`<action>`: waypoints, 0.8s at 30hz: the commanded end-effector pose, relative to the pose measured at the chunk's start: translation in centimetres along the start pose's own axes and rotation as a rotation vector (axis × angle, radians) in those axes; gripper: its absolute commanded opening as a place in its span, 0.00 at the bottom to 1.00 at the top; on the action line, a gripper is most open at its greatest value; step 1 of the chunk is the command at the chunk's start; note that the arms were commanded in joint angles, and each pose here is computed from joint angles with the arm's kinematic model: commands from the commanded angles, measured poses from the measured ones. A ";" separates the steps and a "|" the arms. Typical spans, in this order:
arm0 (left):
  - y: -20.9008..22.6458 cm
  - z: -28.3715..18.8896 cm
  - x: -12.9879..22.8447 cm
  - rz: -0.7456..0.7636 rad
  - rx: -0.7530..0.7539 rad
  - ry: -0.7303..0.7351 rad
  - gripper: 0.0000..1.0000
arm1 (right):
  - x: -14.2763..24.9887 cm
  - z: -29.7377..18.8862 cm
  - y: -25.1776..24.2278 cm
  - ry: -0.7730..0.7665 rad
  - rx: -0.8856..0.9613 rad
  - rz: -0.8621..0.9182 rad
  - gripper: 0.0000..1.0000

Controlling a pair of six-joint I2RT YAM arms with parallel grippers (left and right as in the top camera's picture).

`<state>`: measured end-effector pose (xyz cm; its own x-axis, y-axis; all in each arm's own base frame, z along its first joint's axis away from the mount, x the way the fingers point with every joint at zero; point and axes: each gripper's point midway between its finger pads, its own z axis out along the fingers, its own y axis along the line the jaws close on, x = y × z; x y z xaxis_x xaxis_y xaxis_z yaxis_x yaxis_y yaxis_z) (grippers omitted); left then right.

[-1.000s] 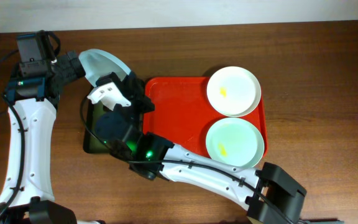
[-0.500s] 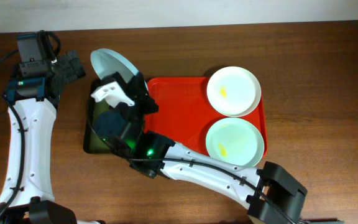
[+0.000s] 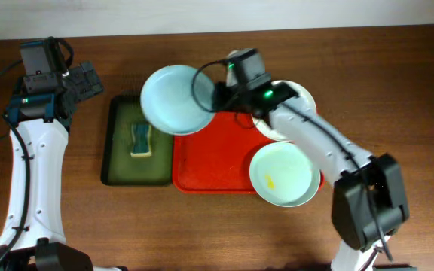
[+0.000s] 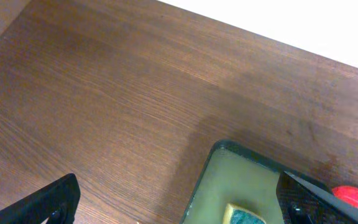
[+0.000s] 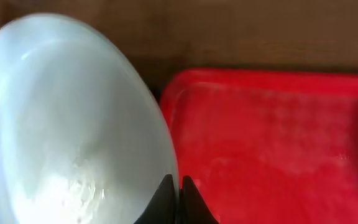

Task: Clean dirty plates on tray and stack at the side
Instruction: 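Lift the light-blue plate with the right gripper and place it right of the red tray, then move the right gripper to the pale-green plate and grip its rim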

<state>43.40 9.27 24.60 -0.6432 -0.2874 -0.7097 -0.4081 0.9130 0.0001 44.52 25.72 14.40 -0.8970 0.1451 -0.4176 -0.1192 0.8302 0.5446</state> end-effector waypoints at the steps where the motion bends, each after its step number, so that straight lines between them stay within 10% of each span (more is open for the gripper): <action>1: 0.3 0.1 -0.1 -0.007 -0.012 -0.003 0.99 | -3.2 -5.0 -6.6 0.000 -0.026 0.202 0.04; 11: 0.3 0.1 -0.1 -0.007 -0.012 -0.003 1.00 | 3.2 -24.5 -37.6 -0.055 0.516 0.803 0.04; 22: 0.3 0.1 -0.1 -0.007 -0.012 -0.003 0.99 | 9.9 -22.3 -39.2 0.143 0.719 0.795 0.10; 24: 0.3 0.1 -0.1 -0.007 -0.012 -0.003 1.00 | 9.8 -21.8 -38.6 0.165 0.712 0.752 0.38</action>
<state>43.41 9.27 24.57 -0.6438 -0.2875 -0.7092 -0.4081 0.9130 0.0003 30.89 -17.50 4.67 -0.6448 0.7644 -0.0018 0.7632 0.6439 0.0536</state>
